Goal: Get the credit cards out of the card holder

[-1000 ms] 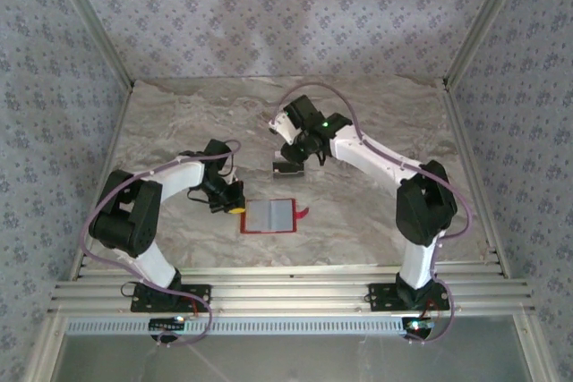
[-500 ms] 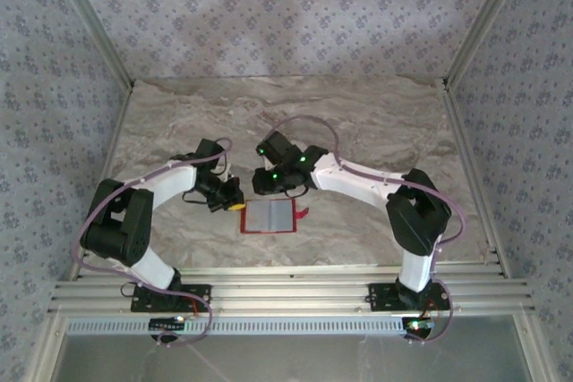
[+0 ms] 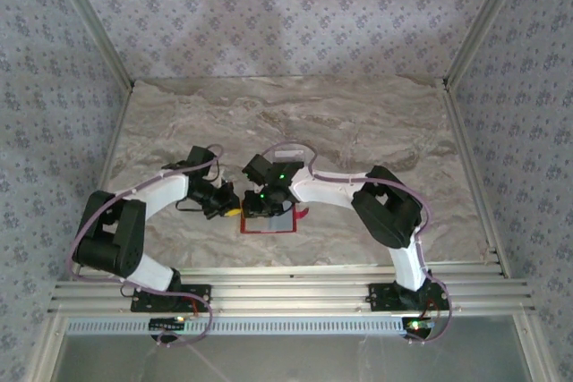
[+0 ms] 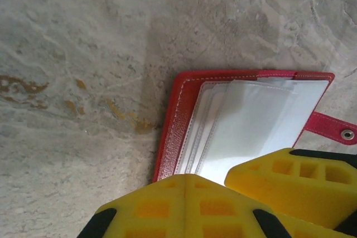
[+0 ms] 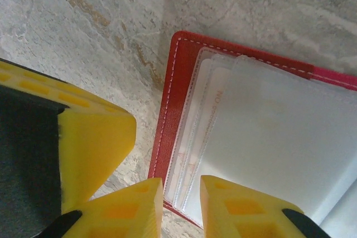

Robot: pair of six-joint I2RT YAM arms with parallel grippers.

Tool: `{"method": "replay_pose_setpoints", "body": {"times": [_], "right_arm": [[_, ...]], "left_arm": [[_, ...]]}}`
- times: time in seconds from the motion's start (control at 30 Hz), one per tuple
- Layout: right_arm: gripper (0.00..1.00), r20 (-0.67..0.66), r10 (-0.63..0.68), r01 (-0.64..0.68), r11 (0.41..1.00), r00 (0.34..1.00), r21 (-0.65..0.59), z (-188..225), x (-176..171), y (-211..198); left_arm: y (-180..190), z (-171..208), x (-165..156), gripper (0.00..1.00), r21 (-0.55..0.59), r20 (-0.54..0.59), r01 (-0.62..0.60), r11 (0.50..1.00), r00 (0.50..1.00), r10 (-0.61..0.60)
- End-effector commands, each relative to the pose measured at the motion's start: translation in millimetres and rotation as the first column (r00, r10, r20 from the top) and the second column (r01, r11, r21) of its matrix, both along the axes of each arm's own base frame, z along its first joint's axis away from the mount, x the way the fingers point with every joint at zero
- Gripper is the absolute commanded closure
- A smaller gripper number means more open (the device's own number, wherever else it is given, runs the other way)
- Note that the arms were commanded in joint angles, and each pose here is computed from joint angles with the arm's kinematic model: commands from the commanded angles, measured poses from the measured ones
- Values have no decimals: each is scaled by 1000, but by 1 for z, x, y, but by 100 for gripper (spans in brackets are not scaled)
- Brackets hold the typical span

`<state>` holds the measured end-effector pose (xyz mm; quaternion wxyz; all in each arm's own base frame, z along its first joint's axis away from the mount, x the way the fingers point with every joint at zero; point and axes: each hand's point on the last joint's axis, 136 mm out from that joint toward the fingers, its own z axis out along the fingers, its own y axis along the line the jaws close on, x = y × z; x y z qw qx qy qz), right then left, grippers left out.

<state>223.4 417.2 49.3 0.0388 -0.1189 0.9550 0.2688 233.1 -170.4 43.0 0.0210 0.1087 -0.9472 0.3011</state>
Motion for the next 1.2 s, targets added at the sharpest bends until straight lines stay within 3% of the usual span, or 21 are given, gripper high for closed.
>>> {"method": "replay_pose_setpoints", "body": {"times": [0.0, 0.3, 0.63, 0.87, 1.17], "right_arm": [[75, -49, -28, 24, 996, 998, -84, -23, -9, -15], [79, -40, -33, 25, 981, 999, -192, -33, -13, -38], [79, -11, -44, 40, 975, 999, -218, -27, -13, -43], [69, 9, -68, 68, 956, 998, -286, -24, -14, -59], [53, 26, -88, 91, 917, 996, -387, -20, -14, -83]], "left_arm": [[-10, 5, -3, 99, -54, 1, -2, 999, 1000, 2], [-23, 2, -4, 100, -60, -5, 17, 998, 1000, -17], [-32, -10, -7, 100, -49, -38, 46, 998, 998, -47], [-14, -26, -12, 100, 74, -53, 66, 995, 997, -62], [-12, -30, -14, 100, 85, -68, 87, 993, 994, -81]]}}
